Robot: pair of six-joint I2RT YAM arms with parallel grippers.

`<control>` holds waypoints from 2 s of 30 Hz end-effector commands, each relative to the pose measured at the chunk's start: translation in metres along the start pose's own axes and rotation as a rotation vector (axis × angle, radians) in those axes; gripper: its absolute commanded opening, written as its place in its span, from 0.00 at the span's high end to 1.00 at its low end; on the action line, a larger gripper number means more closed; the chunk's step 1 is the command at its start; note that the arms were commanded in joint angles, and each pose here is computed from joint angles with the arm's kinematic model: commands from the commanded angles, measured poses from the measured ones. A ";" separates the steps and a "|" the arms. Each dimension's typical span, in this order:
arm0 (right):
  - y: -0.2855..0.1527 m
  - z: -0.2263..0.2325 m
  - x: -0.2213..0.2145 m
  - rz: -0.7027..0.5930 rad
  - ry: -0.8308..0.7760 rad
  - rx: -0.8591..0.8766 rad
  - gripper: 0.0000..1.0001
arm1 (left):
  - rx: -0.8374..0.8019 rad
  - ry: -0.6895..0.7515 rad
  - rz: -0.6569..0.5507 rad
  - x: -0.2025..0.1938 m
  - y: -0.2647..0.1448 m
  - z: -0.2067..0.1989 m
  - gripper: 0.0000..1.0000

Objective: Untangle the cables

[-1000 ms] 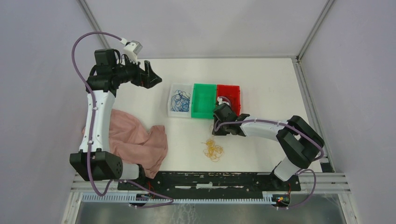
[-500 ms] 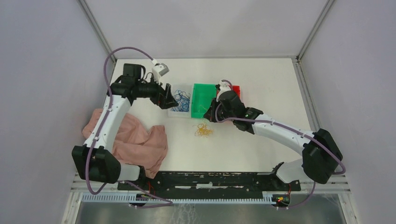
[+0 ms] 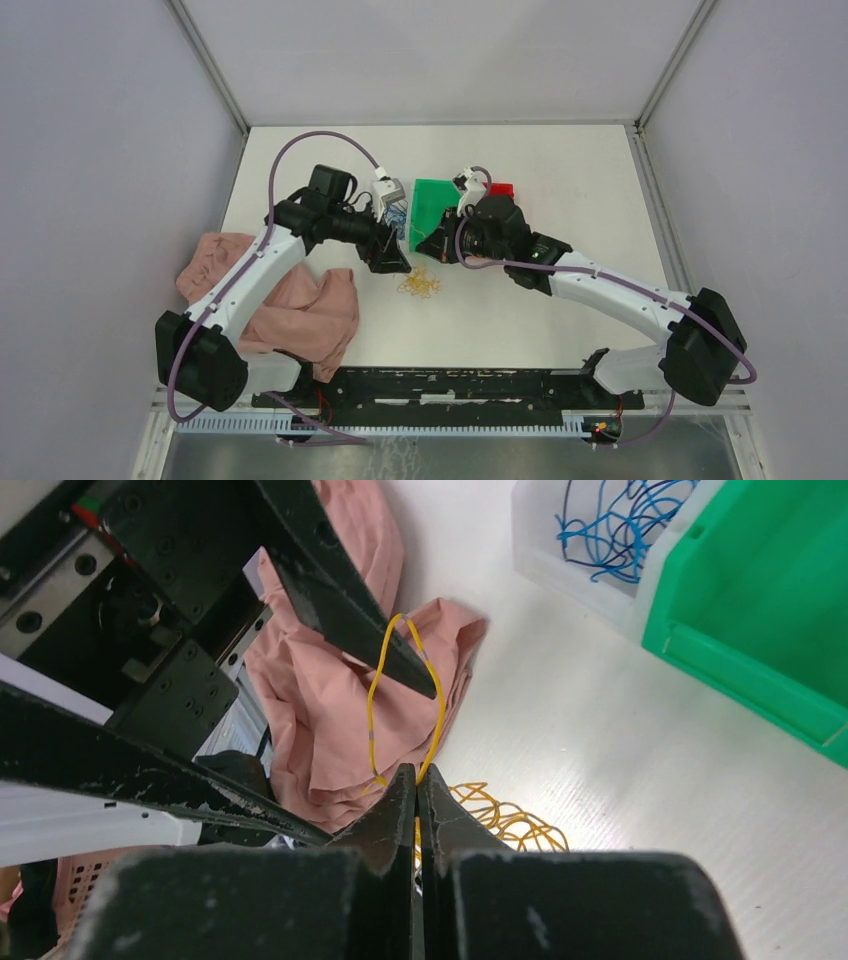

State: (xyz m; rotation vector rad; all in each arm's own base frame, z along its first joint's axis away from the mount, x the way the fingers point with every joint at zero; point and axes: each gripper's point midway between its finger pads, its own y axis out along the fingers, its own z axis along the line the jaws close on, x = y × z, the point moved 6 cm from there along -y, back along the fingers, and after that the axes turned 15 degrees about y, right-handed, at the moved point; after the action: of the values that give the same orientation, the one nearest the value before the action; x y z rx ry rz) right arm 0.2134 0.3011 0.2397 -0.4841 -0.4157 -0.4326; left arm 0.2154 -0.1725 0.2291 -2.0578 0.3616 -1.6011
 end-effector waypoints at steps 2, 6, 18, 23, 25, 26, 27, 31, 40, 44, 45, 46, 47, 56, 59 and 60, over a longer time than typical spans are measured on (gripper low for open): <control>-0.006 0.034 0.003 -0.004 -0.051 0.125 1.00 | -0.086 0.069 -0.152 0.036 -0.014 -0.018 0.18; -0.008 0.038 -0.003 0.011 -0.067 0.154 1.00 | -0.086 0.051 -0.168 0.038 -0.015 -0.020 0.18; -0.020 0.040 -0.010 0.002 -0.087 0.180 1.00 | -0.051 -0.032 -0.213 0.048 -0.016 -0.016 0.60; -0.023 0.035 -0.015 0.006 -0.086 0.172 1.00 | 0.020 -0.004 -0.204 0.053 -0.023 -0.010 0.85; -0.025 0.033 -0.017 0.010 -0.085 0.173 1.00 | 0.037 0.000 -0.200 0.054 -0.025 -0.008 0.89; -0.025 0.032 -0.018 0.010 -0.084 0.169 1.00 | 0.046 0.002 -0.197 0.054 -0.026 -0.008 0.92; -0.026 0.031 -0.018 0.009 -0.084 0.164 1.00 | 0.054 0.005 -0.194 0.054 -0.027 -0.007 0.94; -0.034 0.022 -0.017 -0.016 -0.108 0.108 1.00 | 0.106 0.037 -0.162 0.053 -0.032 -0.004 0.96; -0.043 0.009 -0.004 -0.129 -0.146 -0.023 0.63 | 0.069 0.068 -0.145 0.053 -0.037 -0.014 0.97; -0.032 0.020 -0.007 -0.127 -0.160 0.013 0.44 | 0.002 0.041 -0.169 0.055 -0.036 -0.021 0.97; -0.031 0.021 -0.010 -0.123 -0.171 0.016 0.41 | 0.003 0.041 -0.171 0.055 -0.036 -0.022 0.97; -0.030 0.024 -0.011 -0.124 -0.181 0.019 0.39 | 0.005 0.040 -0.170 0.056 -0.036 -0.022 0.97; -0.030 0.026 -0.013 -0.127 -0.192 0.023 0.37 | 0.010 0.041 -0.170 0.056 -0.037 -0.022 0.97; -0.028 0.032 -0.012 -0.182 -0.203 0.025 0.33 | -0.019 0.036 -0.174 0.055 -0.039 -0.029 0.97; -0.027 0.033 -0.006 -0.219 -0.204 0.008 0.34 | -0.052 0.038 -0.180 0.055 -0.041 -0.035 0.97; -0.027 0.034 -0.005 -0.228 -0.206 0.012 0.35 | -0.063 0.038 -0.183 0.055 -0.041 -0.036 0.97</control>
State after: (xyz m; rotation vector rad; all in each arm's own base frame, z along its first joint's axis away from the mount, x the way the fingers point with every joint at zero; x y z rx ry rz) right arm 0.1750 0.2937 0.2474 -0.5370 -0.6307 -0.5055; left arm 0.2026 -0.1730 0.2793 -2.1500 0.2409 -1.6310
